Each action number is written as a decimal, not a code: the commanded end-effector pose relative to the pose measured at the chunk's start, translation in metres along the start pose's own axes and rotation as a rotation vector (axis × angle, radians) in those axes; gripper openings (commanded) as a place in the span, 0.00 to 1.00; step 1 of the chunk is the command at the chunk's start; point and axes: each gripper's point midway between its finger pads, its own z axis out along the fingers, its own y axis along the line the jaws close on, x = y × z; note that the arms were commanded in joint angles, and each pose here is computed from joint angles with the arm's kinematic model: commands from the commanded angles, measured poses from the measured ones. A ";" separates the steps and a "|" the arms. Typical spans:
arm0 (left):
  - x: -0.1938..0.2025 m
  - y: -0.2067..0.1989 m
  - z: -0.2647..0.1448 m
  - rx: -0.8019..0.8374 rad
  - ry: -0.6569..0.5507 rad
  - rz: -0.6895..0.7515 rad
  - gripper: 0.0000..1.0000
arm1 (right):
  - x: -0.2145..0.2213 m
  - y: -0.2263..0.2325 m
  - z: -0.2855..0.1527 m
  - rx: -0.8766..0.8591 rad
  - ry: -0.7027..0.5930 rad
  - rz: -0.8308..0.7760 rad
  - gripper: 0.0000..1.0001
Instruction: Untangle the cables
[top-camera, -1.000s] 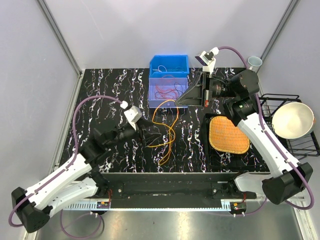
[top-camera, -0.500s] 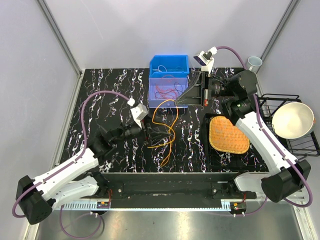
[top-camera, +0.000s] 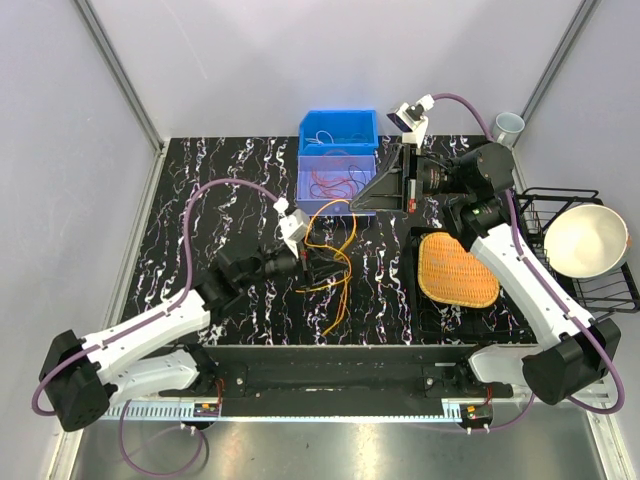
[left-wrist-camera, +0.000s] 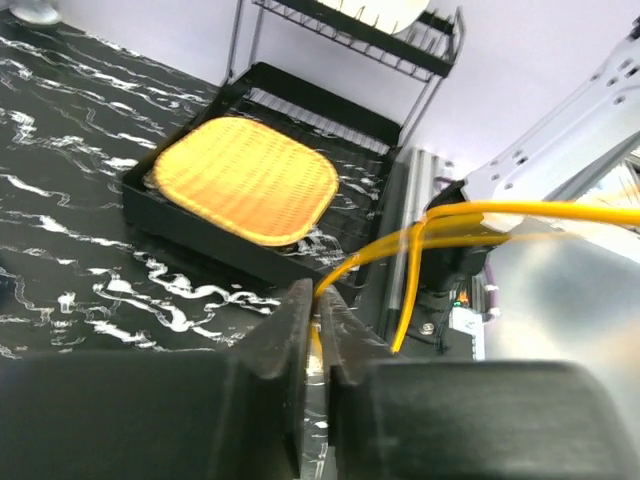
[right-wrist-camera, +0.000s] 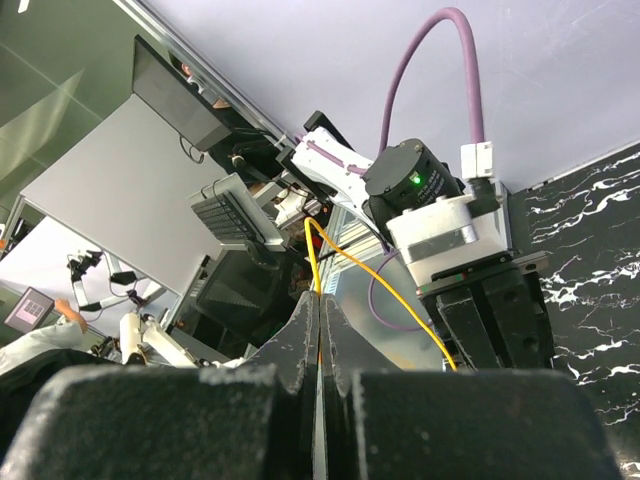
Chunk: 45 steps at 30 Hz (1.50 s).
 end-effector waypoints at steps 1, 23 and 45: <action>-0.044 -0.020 0.006 0.064 -0.107 0.063 0.00 | 0.003 0.012 -0.002 -0.022 0.002 -0.053 0.00; -0.176 0.147 -0.060 -1.045 0.192 0.199 0.00 | -0.012 -0.137 -0.149 1.200 -0.453 0.077 0.94; -0.332 0.206 -0.025 -1.088 -0.257 0.327 0.00 | 0.096 -0.204 -0.167 1.188 -0.464 0.223 0.88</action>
